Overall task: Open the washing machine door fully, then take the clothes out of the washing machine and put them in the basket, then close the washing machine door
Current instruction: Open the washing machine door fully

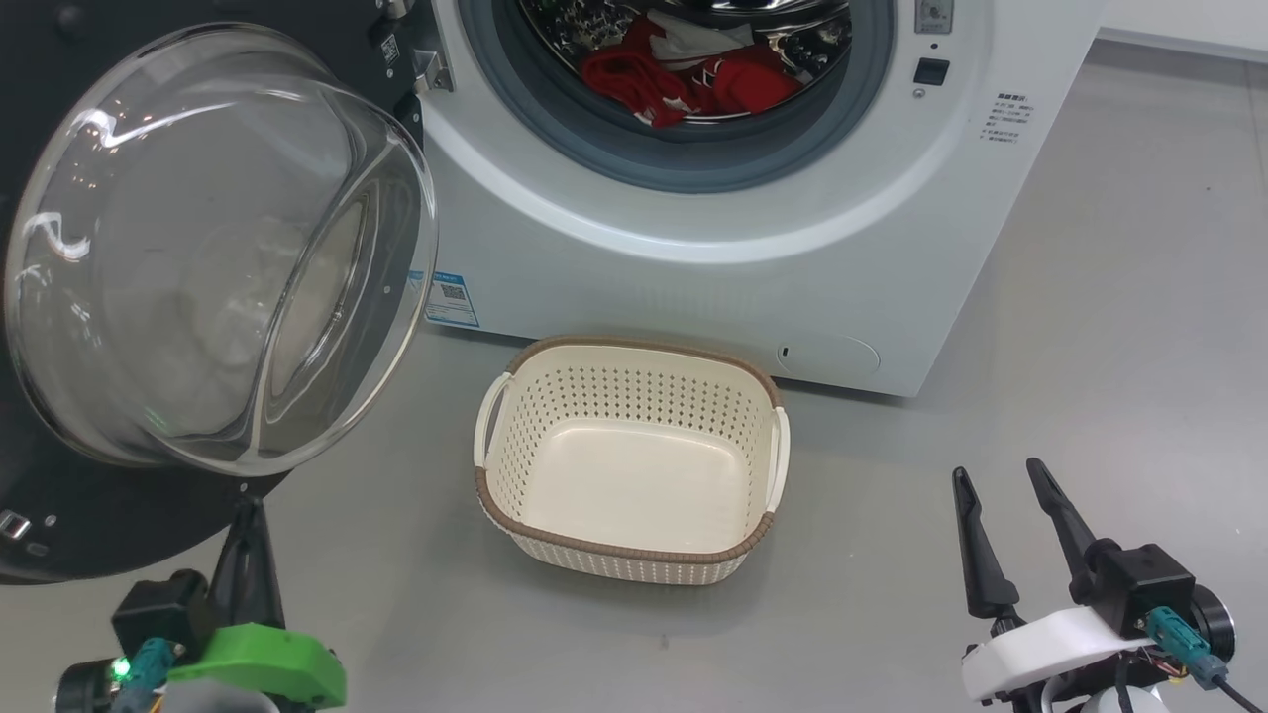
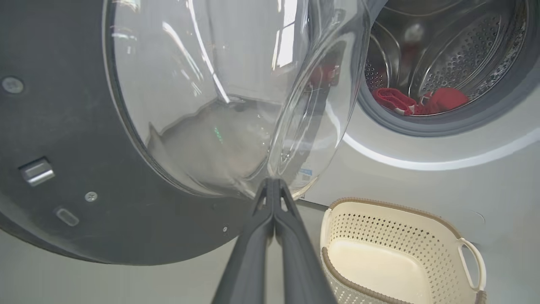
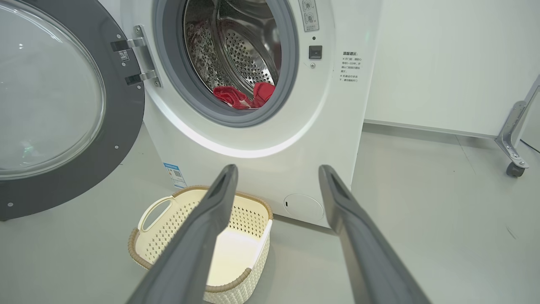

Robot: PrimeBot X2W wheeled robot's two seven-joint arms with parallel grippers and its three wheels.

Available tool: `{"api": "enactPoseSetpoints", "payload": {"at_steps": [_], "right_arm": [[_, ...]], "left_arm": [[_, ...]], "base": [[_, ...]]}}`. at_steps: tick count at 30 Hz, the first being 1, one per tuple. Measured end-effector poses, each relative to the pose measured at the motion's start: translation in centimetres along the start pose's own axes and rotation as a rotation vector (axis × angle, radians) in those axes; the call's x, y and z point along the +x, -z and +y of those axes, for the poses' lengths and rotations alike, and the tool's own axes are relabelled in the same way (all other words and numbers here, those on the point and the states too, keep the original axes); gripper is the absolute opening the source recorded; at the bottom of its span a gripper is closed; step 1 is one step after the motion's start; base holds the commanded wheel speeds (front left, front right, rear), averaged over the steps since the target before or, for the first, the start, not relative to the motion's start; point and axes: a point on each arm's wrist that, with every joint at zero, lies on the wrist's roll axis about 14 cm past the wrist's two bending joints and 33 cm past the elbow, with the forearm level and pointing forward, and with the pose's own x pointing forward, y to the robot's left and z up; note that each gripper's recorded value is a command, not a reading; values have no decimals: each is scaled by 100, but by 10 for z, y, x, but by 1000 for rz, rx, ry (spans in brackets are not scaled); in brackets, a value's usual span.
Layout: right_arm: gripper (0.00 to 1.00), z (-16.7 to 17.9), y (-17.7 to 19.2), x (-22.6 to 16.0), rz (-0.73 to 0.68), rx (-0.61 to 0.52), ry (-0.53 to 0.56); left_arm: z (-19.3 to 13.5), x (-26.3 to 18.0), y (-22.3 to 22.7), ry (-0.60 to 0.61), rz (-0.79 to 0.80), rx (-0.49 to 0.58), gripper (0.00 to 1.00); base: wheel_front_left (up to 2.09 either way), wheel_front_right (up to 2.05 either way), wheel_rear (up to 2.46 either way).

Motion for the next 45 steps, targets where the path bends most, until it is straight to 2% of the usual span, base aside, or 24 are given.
{"api": "enactPoseSetpoints", "payload": {"at_steps": [9, 10, 12, 13, 14, 16, 37, 45], "right_arm": [[100, 1, -1, -9, -3, 7, 3], [100, 0, -2, -10, -5, 7, 7], [100, -3, -3, -13, -8, 8, 17], [100, -4, -3, -14, -10, 10, 24], [100, -6, -4, -16, -13, 12, 31], [100, -11, -6, -19, -19, 11, 51], [100, -58, -19, -55, -65, 21, 254], [100, -67, -20, -63, -70, 22, 301]], "left_arm": [[-57, -6, 5, 200, 10, -4, 0], [-61, -6, 4, 214, 6, -1, 4], [-71, -6, 6, 246, 11, 0, 4], [-76, -6, 6, 262, 12, 0, 14], [-80, -6, 5, 274, 9, -1, 38], [-87, -5, 6, 295, 9, 2, 99], [-147, 3, 7, 452, 8, 4, 100], [-157, 1, 10, 481, 20, 5, 100]], "base": [[0, 0, 0], [0, 0, 0], [0, 0, 0], [0, 0, 0], [0, 0, 0], [0, 0, 0], [0, 0, 0], [0, 0, 0]]}}
